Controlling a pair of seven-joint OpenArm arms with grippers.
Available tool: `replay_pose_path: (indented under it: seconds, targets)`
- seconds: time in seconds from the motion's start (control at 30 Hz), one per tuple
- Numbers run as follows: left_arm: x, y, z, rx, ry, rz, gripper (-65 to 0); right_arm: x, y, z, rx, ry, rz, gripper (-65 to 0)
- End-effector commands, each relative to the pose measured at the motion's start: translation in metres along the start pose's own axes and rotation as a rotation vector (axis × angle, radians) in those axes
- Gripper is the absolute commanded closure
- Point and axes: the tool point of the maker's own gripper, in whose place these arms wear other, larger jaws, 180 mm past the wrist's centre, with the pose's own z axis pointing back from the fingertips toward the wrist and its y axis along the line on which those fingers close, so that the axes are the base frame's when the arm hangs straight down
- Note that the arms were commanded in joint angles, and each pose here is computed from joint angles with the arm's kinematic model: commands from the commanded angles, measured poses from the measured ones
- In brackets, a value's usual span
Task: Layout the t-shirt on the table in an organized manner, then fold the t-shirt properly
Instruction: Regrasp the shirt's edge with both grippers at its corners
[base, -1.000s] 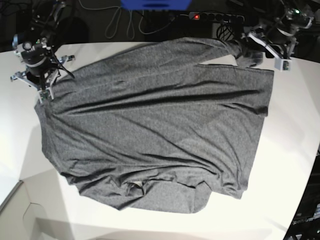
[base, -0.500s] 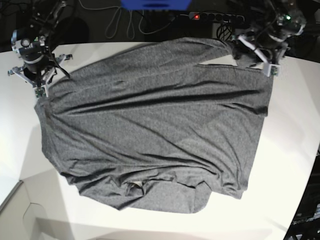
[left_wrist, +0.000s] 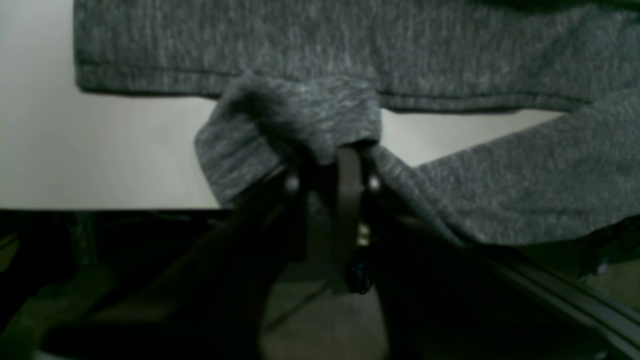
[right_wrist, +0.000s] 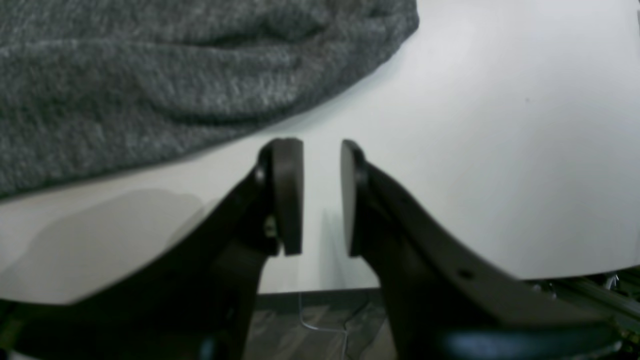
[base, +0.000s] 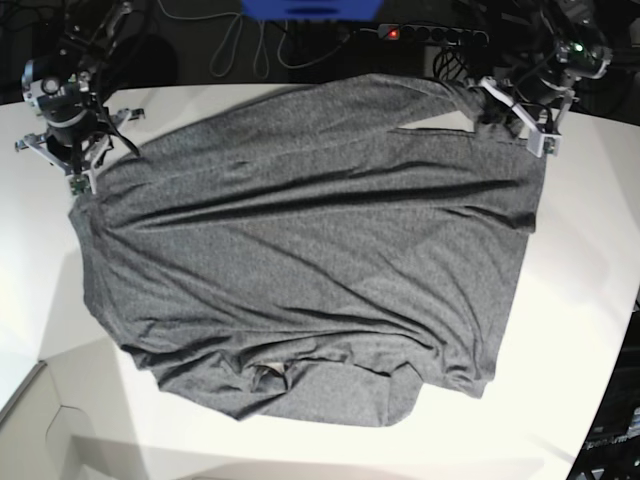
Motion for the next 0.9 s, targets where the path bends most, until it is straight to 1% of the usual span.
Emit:
replay_pose_path:
  seconds: [0.0, 0.07, 0.1, 0.27, 0.37, 0.47, 0.67, 0.77, 0.87]
  targets:
    - [0.014, 0.001, 0.007, 0.006, -0.048, -0.02, -3.5, 0.008, -0.006, 0.004, -0.016, -0.031, 0.009, -14.3]
    - [0.026, -0.001, 0.015, 0.016, -0.083, -0.044, -0.4, 0.008, -0.006, 0.004, -0.016, -0.031, 0.009, -14.3]
    - [0.03, 0.0, 0.019, 0.028, -0.099, -0.05, 0.0, 0.008, -0.006, 0.004, -0.016, -0.031, 0.009, -14.3]
    - [0.062, 0.031, 0.034, 0.122, -0.191, -0.023, -0.2, 0.008, -0.006, 0.004, -0.016, -0.031, 0.009, -14.3]
    - [0.068, 0.048, 0.041, 0.167, -0.219, 0.011, -0.2, 0.009, -0.006, 0.004, -0.016, -0.032, 0.01, -14.3]
    - [0.067, 0.056, 0.047, 0.194, -0.227, 0.021, -0.2, 0.009, -0.006, 0.004, -0.016, -0.032, 0.01, -14.3]
    - [0.057, 0.058, 0.048, 0.2, -0.206, 0.031, -0.2, 0.007, -0.005, 0.003, -0.013, -0.027, 0.009, -14.3]
    - [0.051, 0.047, 0.047, 0.136, -0.202, -0.021, -0.2, 0.005, -0.005, 0.003, -0.012, -0.021, 0.008, -14.6]
    - [0.046, 0.046, 0.048, 0.129, -0.196, -0.017, -0.2, 0.005, -0.002, 0.002, -0.006, -0.018, 0.008, -14.8]
